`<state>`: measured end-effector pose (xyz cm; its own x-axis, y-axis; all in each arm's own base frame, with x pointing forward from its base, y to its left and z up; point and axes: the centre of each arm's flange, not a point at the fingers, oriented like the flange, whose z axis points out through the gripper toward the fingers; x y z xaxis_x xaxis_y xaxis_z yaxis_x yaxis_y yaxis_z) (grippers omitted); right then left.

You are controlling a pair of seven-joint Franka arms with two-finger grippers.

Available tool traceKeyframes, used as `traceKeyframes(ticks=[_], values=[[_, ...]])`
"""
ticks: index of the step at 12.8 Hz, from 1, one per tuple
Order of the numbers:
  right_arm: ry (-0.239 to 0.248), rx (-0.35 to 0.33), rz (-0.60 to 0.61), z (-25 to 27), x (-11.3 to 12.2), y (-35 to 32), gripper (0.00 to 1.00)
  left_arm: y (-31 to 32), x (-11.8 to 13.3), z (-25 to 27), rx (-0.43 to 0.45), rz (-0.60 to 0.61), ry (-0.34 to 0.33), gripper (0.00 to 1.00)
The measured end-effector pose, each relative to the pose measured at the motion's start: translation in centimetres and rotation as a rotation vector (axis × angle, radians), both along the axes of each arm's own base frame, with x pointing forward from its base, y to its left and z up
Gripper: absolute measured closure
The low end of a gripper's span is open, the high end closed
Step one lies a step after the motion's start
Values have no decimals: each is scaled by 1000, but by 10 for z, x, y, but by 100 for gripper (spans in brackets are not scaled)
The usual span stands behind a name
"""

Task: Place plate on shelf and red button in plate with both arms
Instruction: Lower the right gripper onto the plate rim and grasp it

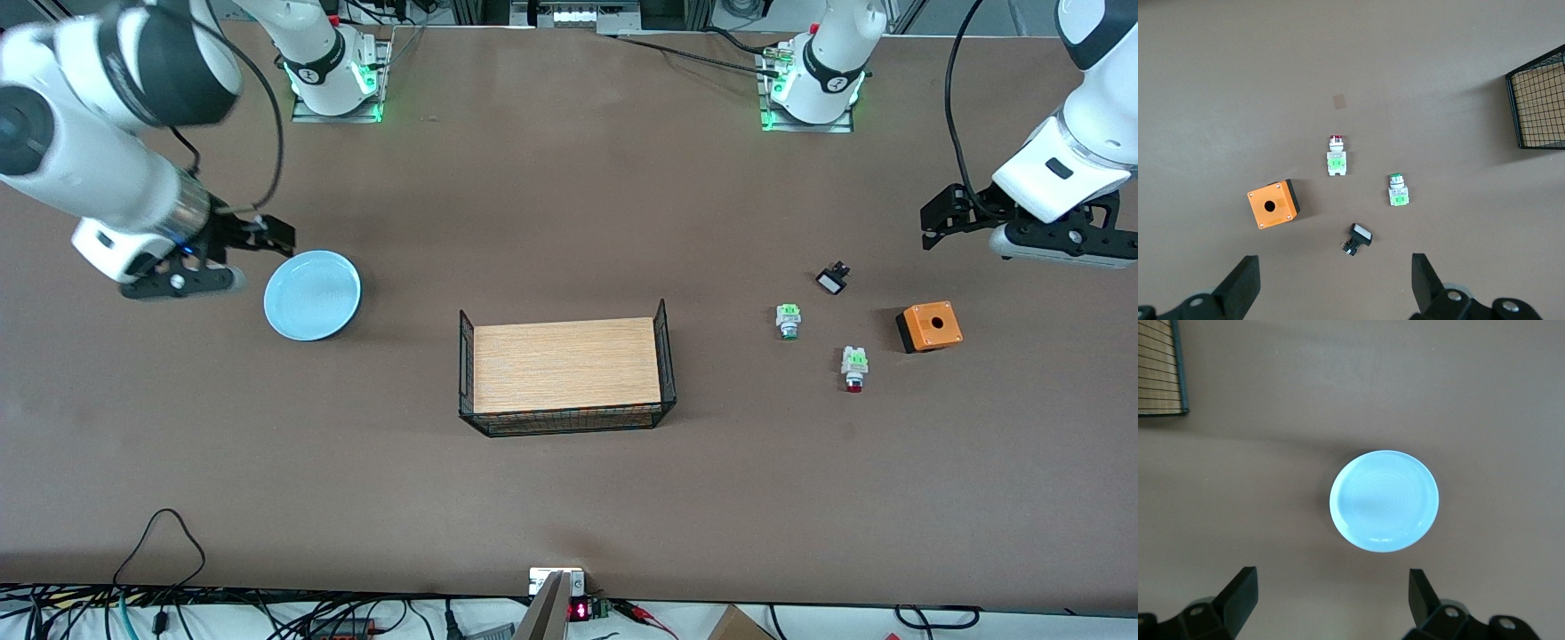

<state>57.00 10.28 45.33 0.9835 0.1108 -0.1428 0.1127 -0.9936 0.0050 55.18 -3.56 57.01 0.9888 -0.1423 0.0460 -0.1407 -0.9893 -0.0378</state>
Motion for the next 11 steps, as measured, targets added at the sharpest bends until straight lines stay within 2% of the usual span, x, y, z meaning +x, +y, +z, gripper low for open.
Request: traceKeyframes(ticks=[6, 11], values=[[20, 9, 20, -166, -26, 7, 0, 0, 0, 0, 0, 0, 1, 0], [55, 15, 43, -243, -33, 20, 0, 0, 0, 0, 0, 0, 1, 0]])
